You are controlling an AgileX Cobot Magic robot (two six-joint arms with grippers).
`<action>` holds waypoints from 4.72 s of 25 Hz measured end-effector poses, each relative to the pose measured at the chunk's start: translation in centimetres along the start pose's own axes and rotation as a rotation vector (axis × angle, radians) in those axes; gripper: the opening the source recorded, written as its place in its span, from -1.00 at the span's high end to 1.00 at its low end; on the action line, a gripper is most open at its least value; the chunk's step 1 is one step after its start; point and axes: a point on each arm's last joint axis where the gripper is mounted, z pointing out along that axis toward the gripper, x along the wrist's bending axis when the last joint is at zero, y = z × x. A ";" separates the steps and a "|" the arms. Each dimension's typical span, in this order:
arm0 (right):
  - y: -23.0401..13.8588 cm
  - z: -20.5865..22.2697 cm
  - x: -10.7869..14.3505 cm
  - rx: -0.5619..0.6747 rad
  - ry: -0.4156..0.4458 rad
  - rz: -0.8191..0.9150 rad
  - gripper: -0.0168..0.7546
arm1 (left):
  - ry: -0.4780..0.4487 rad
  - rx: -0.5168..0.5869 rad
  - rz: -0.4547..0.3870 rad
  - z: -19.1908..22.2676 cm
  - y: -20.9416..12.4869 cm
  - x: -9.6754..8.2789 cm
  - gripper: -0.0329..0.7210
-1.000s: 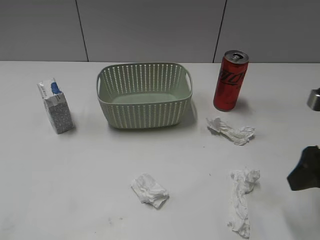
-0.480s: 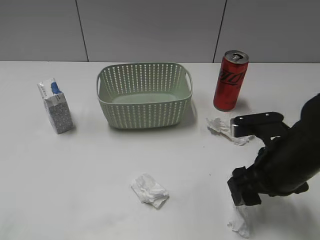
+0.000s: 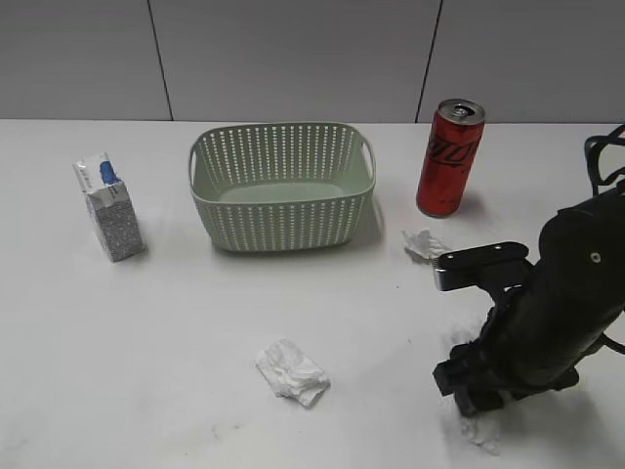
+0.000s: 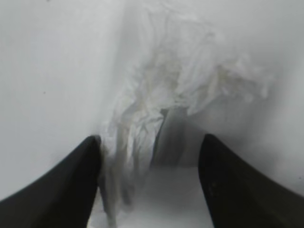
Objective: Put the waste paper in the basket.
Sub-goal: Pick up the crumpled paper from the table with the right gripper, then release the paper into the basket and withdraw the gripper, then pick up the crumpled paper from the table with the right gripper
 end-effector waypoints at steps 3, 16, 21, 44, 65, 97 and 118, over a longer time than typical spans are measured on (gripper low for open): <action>0.1 0.0 0.0 -0.007 0.001 -0.001 0.24 | 0.000 0.000 0.000 0.0 0.0 0.0 -0.65; 1.5 -1.5 0.9 0.097 0.013 -0.065 0.97 | 0.000 0.000 0.000 0.0 0.0 0.0 -0.65; 5.5 -6.0 2.9 -0.046 0.111 -0.160 0.97 | 0.000 0.000 0.000 0.0 0.0 0.0 -0.65; 18.2 -8.1 8.5 -1.119 0.182 -0.321 0.97 | 0.000 0.000 0.000 0.0 0.0 0.0 -0.65; 17.5 -4.5 9.9 -0.999 0.143 -0.485 -0.69 | 0.000 0.000 0.000 0.0 0.0 0.0 -0.65; 6.1 -8.6 0.9 -0.200 0.033 -0.063 -0.53 | 0.001 0.001 0.000 0.0 0.0 0.0 -0.65; 12.0 -0.8 -3.2 -0.504 0.003 -0.117 -0.53 | 0.000 0.000 0.000 0.0 0.0 0.0 -0.65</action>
